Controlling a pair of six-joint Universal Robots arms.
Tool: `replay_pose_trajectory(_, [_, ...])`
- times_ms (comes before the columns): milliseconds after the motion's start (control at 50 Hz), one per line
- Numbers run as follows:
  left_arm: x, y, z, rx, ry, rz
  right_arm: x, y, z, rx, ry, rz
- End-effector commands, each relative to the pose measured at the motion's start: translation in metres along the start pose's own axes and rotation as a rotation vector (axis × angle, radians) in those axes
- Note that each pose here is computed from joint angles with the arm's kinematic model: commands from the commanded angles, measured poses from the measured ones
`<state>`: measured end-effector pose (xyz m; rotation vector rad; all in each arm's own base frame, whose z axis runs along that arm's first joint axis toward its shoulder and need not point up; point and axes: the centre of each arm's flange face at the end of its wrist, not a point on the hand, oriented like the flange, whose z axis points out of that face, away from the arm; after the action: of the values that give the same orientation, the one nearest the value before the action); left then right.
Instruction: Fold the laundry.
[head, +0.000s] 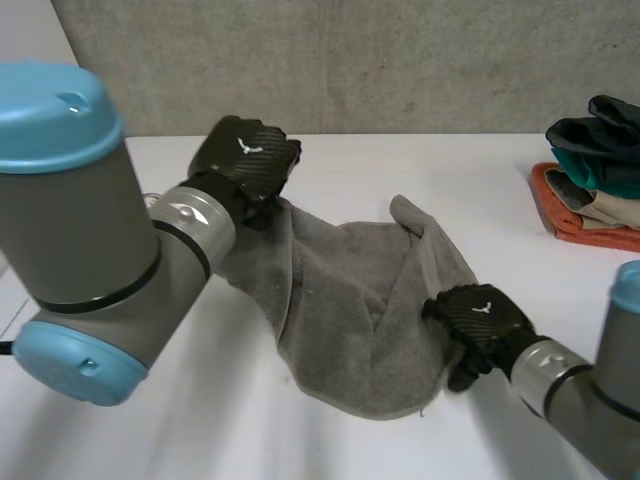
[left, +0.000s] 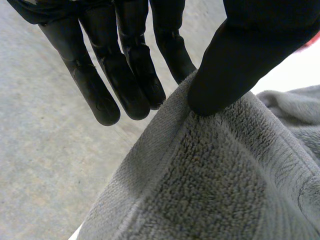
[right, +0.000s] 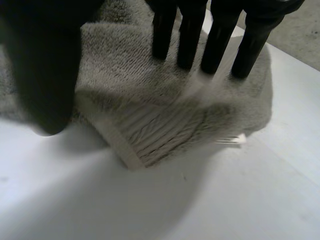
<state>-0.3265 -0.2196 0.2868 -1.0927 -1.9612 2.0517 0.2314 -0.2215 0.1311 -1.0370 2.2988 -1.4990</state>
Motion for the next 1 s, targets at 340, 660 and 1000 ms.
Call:
replay_pose_trajectory(340, [-0.087,-0.015,-0.044,0.047,-0.234,-0.118,0.059,-0.142,-0.066,0.229,0.381,-0.506])
replay_pose_trajectory(660, [-0.069,0.089,0.005,-0.188,-0.112,-0.103,0.07,-0.128,-0.013,-0.083,0.232,-0.646])
replay_pose_trajectory(1000, [-0.192,-0.112,0.061,0.739,-0.562,0.07,0.123,-0.293,0.001,0.842,0.925,-0.719])
